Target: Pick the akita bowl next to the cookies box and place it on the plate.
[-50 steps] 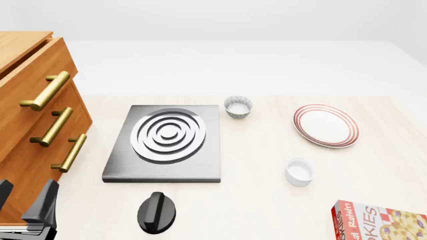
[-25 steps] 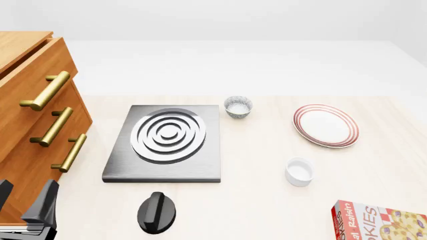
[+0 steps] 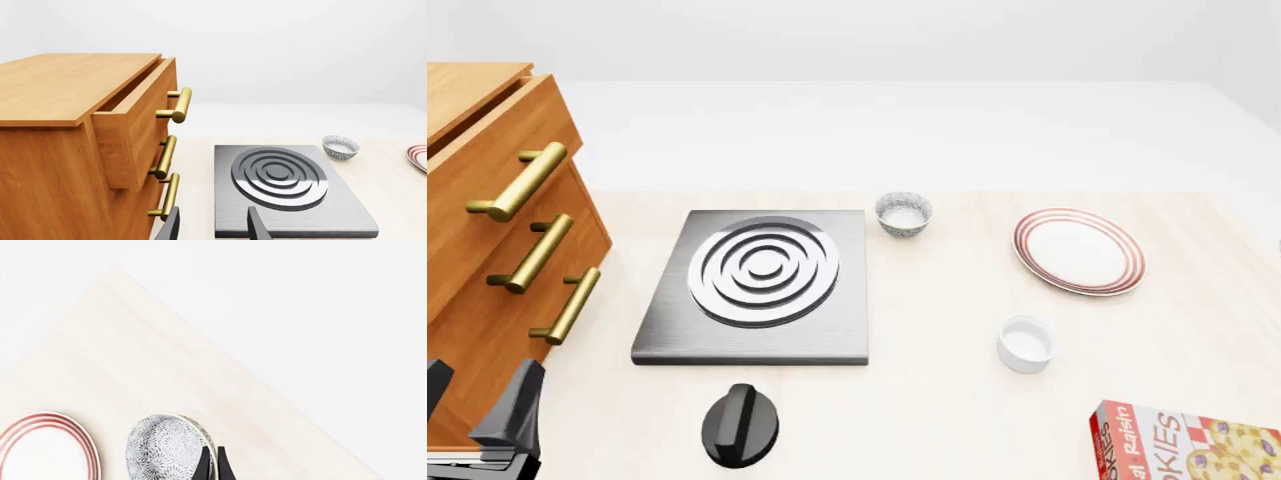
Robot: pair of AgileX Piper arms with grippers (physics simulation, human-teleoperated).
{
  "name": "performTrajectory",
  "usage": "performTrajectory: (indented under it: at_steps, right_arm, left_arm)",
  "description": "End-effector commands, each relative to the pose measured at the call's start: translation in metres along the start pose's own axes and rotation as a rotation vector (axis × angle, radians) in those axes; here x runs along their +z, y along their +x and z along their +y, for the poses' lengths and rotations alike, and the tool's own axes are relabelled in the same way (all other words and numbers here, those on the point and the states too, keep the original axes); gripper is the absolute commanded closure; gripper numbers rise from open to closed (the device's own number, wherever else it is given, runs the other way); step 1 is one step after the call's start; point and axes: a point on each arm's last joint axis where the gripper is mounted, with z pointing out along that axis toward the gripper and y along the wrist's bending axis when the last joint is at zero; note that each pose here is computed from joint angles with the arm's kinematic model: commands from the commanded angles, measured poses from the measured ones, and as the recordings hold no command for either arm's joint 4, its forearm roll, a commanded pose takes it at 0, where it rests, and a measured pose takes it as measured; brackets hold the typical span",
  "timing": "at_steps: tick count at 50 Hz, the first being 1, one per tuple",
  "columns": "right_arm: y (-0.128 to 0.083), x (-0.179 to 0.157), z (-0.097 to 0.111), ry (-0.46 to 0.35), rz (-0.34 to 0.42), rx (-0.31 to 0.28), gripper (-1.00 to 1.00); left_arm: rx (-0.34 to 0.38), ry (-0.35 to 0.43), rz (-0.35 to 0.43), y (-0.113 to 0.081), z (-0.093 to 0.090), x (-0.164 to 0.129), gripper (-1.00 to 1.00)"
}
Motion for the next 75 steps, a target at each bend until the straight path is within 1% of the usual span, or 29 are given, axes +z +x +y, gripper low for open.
performTrajectory:
  at_steps: [1,3,4,6,7,17,18,20,26,28,30,32,33,35,38,40,44,45,46,48,50,55,57,61,64,66,70,72,75]
  right_arm:
    - [-0.002,-0.005,0.006,-0.011,-0.004,0.009,1.0]
    - [-0.002,-0.005,0.006,-0.011,-0.004,0.009,1.0]
    - [-0.002,-0.021,0.034,-0.056,-0.006,-0.021,1.0]
    - [-0.002,-0.02,0.034,-0.056,-0.002,-0.019,1.0]
    - [0.0,-0.021,0.04,-0.067,0.001,-0.02,1.0]
    - [0.003,-0.029,0.061,-0.1,0.012,-0.038,1.0]
    - [0.006,-0.031,0.068,-0.112,0.015,-0.046,1.0]
    - [0.006,-0.032,0.069,-0.113,0.017,-0.045,1.0]
    - [0.016,-0.037,0.088,-0.146,0.031,-0.043,1.0]
    - [0.033,-0.041,0.112,-0.189,0.05,-0.014,1.0]
    - [0.033,-0.039,0.111,-0.186,0.052,-0.025,1.0]
    - [0.04,-0.038,0.119,-0.199,0.065,-0.023,1.0]
    - [0.037,-0.037,0.116,-0.192,0.06,-0.036,1.0]
    - [0.039,-0.036,0.118,-0.195,0.064,-0.034,1.0]
    - [0.042,-0.035,0.125,-0.205,0.071,-0.04,1.0]
    - [0.048,-0.035,0.133,-0.217,0.083,-0.032,1.0]
    - [0.045,-0.038,0.139,-0.227,0.078,-0.04,1.0]
    - [0.039,-0.036,0.133,-0.214,0.075,-0.057,1.0]
    - [0.039,-0.036,0.133,-0.214,0.075,-0.057,1.0]
    - [0.049,-0.037,0.143,-0.234,0.082,-0.031,1.0]
    - [0.045,-0.035,0.14,-0.226,0.081,-0.036,1.0]
    - [0.057,-0.031,0.154,-0.247,0.099,-0.014,1.0]
    - [0.054,-0.028,0.154,-0.244,0.097,-0.019,1.0]
    - [0.055,-0.026,0.163,-0.253,0.104,-0.01,1.0]
    - [0.059,-0.03,0.176,-0.281,0.101,-0.009,1.0]
    - [0.06,-0.027,0.178,-0.28,0.104,-0.003,1.0]
    - [0.068,-0.021,0.18,-0.288,0.106,0.036,1.0]
    - [0.067,-0.017,0.18,-0.287,0.103,0.034,1.0]
    - [0.075,-0.011,0.184,-0.291,0.112,0.059,1.0]
  left_arm:
    - [0.0,0.0,0.0,0.0,0.0,0.0,-1.0]
    - [0.0,0.0,0.0,0.0,0.0,0.0,-1.0]
    - [0.0,0.0,0.0,0.0,0.0,0.0,-1.0]
    - [0.0,0.0,0.0,0.0,0.0,0.0,-1.0]
    - [0.0,0.0,0.0,0.0,0.0,0.0,-1.0]
    - [0.0,0.0,0.0,0.0,0.0,0.0,-1.0]
    - [0.0,0.0,0.0,0.0,0.0,0.0,-1.0]
    - [0.0,0.0,0.0,0.0,0.0,0.0,-1.0]
    - [0.0,0.0,0.0,0.0,0.0,0.0,-1.0]
    - [0.0,0.0,0.0,0.0,0.0,0.0,-1.0]
    - [0.0,0.0,0.0,0.0,0.0,0.0,-1.0]
    - [0.0,0.0,0.0,0.0,0.0,0.0,-1.0]
    - [0.0,0.0,0.0,0.0,0.0,0.0,-1.0]
    - [0.0,0.0,0.0,0.0,0.0,0.0,-1.0]
    - [0.0,0.0,0.0,0.0,0.0,0.0,-1.0]
    - [0.0,0.0,0.0,0.0,0.0,0.0,-1.0]
    - [0.0,0.0,0.0,0.0,0.0,0.0,-1.0]
    - [0.0,0.0,0.0,0.0,0.0,0.0,-1.0]
    - [0.0,0.0,0.0,0.0,0.0,0.0,-1.0]
    - [0.0,0.0,0.0,0.0,0.0,0.0,-1.0]
    - [0.0,0.0,0.0,0.0,0.0,0.0,-1.0]
    - [0.0,0.0,0.0,0.0,0.0,0.0,-1.0]
    - [0.0,0.0,0.0,0.0,0.0,0.0,-1.0]
    - [0.0,0.0,0.0,0.0,0.0,0.0,-1.0]
    - [0.0,0.0,0.0,0.0,0.0,0.0,-1.0]
    - [0.0,0.0,0.0,0.0,0.0,0.0,-1.0]
    - [0.0,0.0,0.0,0.0,0.0,0.0,-1.0]
    - [0.0,0.0,0.0,0.0,0.0,0.0,-1.0]
    - [0.0,0.0,0.0,0.0,0.0,0.0,-1.0]
